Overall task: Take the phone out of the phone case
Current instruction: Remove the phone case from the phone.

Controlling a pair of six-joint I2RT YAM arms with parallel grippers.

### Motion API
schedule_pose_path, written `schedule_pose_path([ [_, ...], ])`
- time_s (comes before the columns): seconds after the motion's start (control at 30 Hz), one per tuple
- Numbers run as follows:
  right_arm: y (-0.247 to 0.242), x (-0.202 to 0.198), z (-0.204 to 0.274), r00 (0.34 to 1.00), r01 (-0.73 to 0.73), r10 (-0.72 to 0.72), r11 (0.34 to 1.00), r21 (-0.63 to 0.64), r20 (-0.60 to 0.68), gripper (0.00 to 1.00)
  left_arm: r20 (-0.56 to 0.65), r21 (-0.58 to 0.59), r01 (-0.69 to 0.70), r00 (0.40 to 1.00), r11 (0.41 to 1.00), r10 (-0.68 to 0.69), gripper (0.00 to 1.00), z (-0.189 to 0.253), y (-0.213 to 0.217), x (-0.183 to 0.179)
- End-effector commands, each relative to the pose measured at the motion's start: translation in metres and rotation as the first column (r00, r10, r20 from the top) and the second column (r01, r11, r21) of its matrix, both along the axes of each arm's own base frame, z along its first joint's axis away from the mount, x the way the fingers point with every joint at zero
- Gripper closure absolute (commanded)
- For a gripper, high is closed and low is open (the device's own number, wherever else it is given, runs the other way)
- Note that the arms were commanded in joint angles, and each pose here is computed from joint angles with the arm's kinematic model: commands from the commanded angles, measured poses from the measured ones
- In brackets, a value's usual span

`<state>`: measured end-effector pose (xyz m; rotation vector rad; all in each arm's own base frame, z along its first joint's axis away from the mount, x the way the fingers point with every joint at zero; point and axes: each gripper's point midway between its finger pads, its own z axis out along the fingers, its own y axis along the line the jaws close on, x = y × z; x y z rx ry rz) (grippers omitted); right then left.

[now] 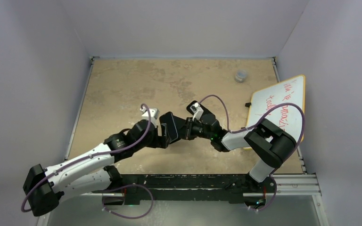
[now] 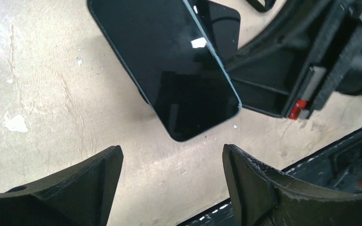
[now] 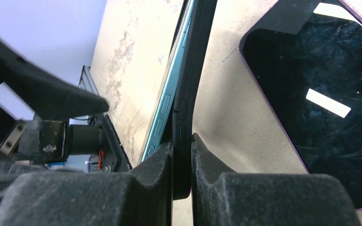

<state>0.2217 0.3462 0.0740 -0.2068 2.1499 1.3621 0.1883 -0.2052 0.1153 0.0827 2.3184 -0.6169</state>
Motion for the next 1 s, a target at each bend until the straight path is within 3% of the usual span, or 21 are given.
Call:
schedule_pose_path([
  [0.0,0.007,0.013,0.024,0.999,0.034,-0.034,0.999,0.005,-0.006,1.0,0.096,0.172,0.013,0.995,0.985,-0.03,0.2,0.02,0.0,0.004],
  [0.37,0.008,0.0,0.032,0.993,-0.007,0.001,0.999,-0.049,-0.121,1.0,0.165,0.484,0.105,0.964,0.869,-0.209,0.25,0.019,-0.037,-0.009],
  [0.97,0.02,-0.015,0.046,0.981,-0.069,0.068,0.998,-0.001,-0.183,1.0,0.229,0.583,0.092,0.935,0.807,-0.272,0.36,0.021,-0.057,-0.003],
])
